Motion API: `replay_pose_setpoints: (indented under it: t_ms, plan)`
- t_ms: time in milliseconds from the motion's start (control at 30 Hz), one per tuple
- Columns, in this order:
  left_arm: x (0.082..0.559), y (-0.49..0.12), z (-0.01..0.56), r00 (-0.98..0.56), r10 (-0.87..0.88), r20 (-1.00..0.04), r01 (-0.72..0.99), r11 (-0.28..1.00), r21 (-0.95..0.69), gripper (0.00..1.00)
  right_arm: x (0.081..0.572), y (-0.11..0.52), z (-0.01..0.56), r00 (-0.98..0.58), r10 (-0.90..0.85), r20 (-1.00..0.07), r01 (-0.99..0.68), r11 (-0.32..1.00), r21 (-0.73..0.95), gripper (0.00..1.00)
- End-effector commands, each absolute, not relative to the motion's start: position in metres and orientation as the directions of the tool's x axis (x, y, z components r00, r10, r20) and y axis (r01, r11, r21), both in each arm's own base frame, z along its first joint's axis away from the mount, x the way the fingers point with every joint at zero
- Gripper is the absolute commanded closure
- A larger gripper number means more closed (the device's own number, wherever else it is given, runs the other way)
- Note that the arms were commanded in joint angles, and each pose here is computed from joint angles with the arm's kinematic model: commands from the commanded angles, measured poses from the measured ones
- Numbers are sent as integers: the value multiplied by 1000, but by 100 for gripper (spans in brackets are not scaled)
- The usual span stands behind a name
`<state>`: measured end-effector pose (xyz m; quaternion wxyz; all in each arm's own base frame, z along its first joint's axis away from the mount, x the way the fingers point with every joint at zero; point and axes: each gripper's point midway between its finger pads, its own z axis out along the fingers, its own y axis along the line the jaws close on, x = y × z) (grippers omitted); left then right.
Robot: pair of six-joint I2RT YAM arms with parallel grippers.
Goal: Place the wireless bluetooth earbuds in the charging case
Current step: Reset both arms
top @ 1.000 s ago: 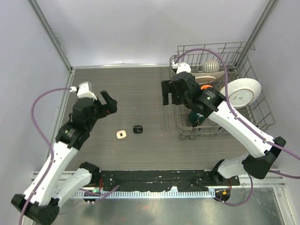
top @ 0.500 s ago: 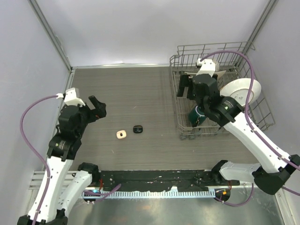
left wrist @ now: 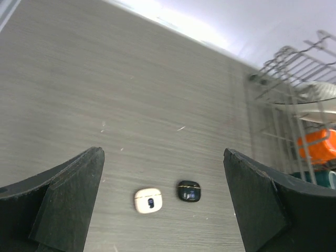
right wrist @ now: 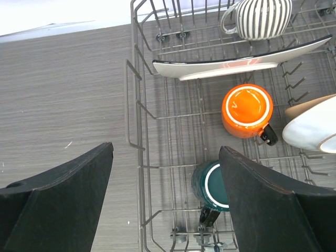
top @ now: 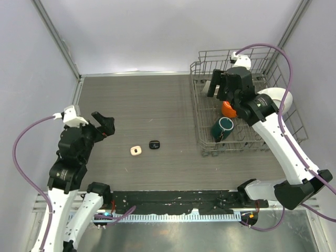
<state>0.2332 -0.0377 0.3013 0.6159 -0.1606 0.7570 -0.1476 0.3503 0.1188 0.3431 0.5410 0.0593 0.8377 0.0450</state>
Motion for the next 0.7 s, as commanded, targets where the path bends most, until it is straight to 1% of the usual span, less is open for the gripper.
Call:
replay_pose_setpoints:
  t_ms: [0,33,67,100,133,167,233,300,367,400,433,500,533,567,600,667]
  plan:
    - [249,-18,284,-289,-426,-857,-266,896,-356,0,340,120,355,-393,171,-903,9,983,182,13]
    - [251,-10,278,-316,-422,-849,-329,889,-319,0,338,118,348,-406,161,-900,16,986,169,13]
    - [245,9,261,-371,-398,-839,-443,870,-217,0,337,116,344,-411,152,-899,21,987,158,13]
    - [246,15,266,-366,-413,-834,-494,846,-202,0,336,113,339,-419,145,-896,34,989,144,13]
    - [246,20,248,-446,-399,-801,-542,833,-114,0,336,111,336,-427,137,-894,40,990,133,13]
    - [247,22,247,-457,-399,-795,-561,823,-90,0,336,111,335,-432,132,-892,39,991,127,13]
    - [252,16,245,-510,-383,-770,-536,842,-64,0,335,110,333,-442,117,-890,34,993,113,12]
    - [254,12,245,-505,-391,-770,-522,848,-88,0,334,110,335,-439,117,-891,31,993,115,12]
    - [257,6,260,-444,-402,-801,-479,862,-167,0,333,112,338,-433,120,-893,18,992,125,12]
    - [256,2,259,-432,-403,-807,-455,870,-191,0,333,114,344,-414,135,-900,8,990,144,12]
    - [263,-7,270,-386,-417,-823,-399,880,-258,0,329,119,347,-412,142,-900,-25,986,167,13]
    - [254,-14,285,-300,-440,-846,-318,882,-346,0,326,127,350,-389,126,-912,-94,980,176,12]
    - [257,-23,302,-240,-456,-857,-240,883,-403,0,316,137,358,-369,115,-922,-185,964,194,12]
    - [250,-23,305,-201,-459,-866,-205,884,-421,0,312,140,362,-340,89,-936,-237,955,177,11]
    - [249,-24,310,-171,-470,-866,-187,879,-440,0,311,146,359,-327,91,-941,-274,943,186,5]
    - [245,-22,317,-148,-480,-865,-183,872,-453,0,305,140,372,-267,129,-955,-267,942,202,4]
